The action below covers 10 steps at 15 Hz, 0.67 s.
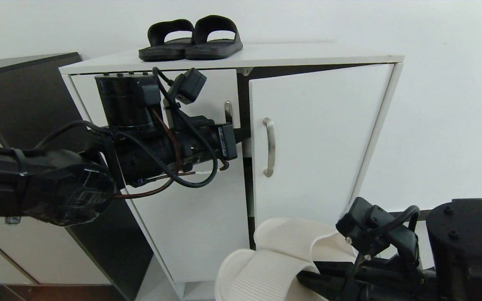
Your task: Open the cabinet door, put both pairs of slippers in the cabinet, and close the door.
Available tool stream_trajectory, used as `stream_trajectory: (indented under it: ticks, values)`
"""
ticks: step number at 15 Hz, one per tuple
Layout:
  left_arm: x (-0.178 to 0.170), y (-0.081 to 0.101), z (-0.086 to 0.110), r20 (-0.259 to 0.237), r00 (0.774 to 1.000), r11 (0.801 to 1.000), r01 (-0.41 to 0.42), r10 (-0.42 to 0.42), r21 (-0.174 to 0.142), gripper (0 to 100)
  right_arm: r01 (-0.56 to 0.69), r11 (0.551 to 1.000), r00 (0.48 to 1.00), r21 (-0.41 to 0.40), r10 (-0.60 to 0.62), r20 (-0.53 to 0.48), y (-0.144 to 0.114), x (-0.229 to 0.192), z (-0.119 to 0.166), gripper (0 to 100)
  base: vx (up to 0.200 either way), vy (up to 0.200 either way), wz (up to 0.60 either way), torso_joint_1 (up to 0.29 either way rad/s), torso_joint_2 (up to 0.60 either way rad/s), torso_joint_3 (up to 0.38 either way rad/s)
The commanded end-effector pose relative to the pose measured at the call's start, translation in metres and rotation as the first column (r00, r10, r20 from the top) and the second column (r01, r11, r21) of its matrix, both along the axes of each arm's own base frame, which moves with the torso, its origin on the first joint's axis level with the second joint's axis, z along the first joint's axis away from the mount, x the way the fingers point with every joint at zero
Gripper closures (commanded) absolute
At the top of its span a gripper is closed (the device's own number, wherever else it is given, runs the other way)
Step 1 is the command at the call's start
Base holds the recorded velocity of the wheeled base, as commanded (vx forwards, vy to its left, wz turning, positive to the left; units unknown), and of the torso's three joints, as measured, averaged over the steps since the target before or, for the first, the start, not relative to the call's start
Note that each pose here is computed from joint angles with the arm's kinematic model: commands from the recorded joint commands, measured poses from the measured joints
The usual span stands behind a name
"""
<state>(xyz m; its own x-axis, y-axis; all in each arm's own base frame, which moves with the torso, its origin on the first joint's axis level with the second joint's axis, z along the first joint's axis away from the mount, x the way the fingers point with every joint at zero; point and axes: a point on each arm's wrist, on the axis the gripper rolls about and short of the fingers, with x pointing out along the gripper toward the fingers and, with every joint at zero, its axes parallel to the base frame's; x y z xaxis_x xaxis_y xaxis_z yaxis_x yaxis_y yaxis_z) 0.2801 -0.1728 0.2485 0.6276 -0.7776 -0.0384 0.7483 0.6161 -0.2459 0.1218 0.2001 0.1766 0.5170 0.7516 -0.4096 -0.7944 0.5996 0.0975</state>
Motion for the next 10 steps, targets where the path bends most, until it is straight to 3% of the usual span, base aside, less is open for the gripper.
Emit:
stream_trajectory:
  ticks: [1,4,8,10]
  values:
    - [0.004,-0.003,-0.007,-0.017,1.000,1.000,0.001,-0.001,0.009,100,-0.022,1.000,0.999,-0.018,0.021,-0.031,0.004,-0.006,-0.003,100,0.000,0.000,0.00,0.000,0.00,0.000]
    - [-0.005,-0.010,-0.012,-0.047,0.998,0.999,0.033,-0.034,-0.003,100,-0.099,0.995,0.992,-0.027,0.096,-0.082,0.011,-0.028,-0.003,100,-0.200,0.000,0.00,0.004,0.00,0.002]
    - [-0.045,-0.037,-0.006,0.002,0.990,0.989,0.143,-0.143,-0.038,100,-0.168,0.986,0.984,-0.011,0.167,-0.070,0.012,-0.045,0.002,100,-0.200,0.000,0.00,-0.001,0.00,0.001]
    - [-0.053,-0.052,-0.005,0.006,0.984,0.983,0.181,-0.180,-0.041,100,-0.137,0.990,0.989,-0.012,0.137,-0.051,0.016,-0.045,0.003,100,-0.200,0.000,0.00,0.002,0.00,0.002]
